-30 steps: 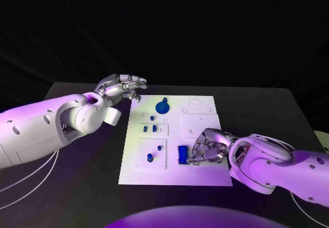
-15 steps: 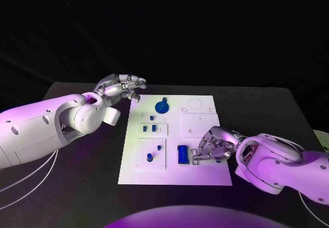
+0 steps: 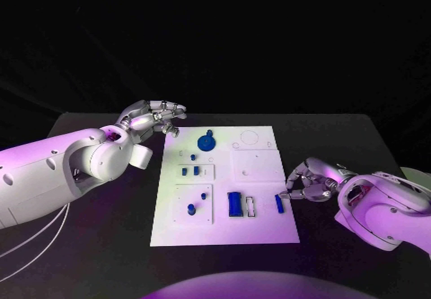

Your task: Assemble the parts on the task board

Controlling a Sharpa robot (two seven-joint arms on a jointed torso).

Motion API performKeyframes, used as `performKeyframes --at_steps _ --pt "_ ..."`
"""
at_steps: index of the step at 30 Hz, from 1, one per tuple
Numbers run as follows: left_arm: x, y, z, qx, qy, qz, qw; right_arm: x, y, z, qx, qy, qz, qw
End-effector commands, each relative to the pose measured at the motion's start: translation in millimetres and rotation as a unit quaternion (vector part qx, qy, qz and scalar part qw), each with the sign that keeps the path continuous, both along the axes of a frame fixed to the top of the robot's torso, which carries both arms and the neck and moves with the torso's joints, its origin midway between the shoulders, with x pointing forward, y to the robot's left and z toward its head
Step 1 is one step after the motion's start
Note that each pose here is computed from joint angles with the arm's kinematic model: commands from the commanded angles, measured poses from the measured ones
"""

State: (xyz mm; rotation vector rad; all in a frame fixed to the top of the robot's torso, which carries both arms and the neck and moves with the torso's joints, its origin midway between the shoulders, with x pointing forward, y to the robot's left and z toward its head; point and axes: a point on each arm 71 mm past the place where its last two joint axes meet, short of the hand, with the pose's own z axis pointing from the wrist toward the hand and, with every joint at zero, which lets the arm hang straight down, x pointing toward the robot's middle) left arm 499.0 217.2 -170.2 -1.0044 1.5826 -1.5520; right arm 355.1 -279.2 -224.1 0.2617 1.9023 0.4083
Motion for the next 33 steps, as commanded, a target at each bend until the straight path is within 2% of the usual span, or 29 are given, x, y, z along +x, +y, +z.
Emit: performKeyframes --at_steps 1,16,33 --pt "-1.0 -3.0 1.4 -0.011 -0.005 -0.009 1.000 -2.4 -1.1 -0.9 -0.027 -0.014 0.011 0.999" --pt "-1.2 -1.8 -0.6 -0.009 0.000 -0.009 1.000 -12.8 12.4 -22.1 -0.034 0.016 0.025 0.999" --pt "-1.4 -0.8 -1.3 -0.007 0.003 -0.009 1.000 -12.1 22.9 -37.3 -0.044 0.033 0.036 0.998"
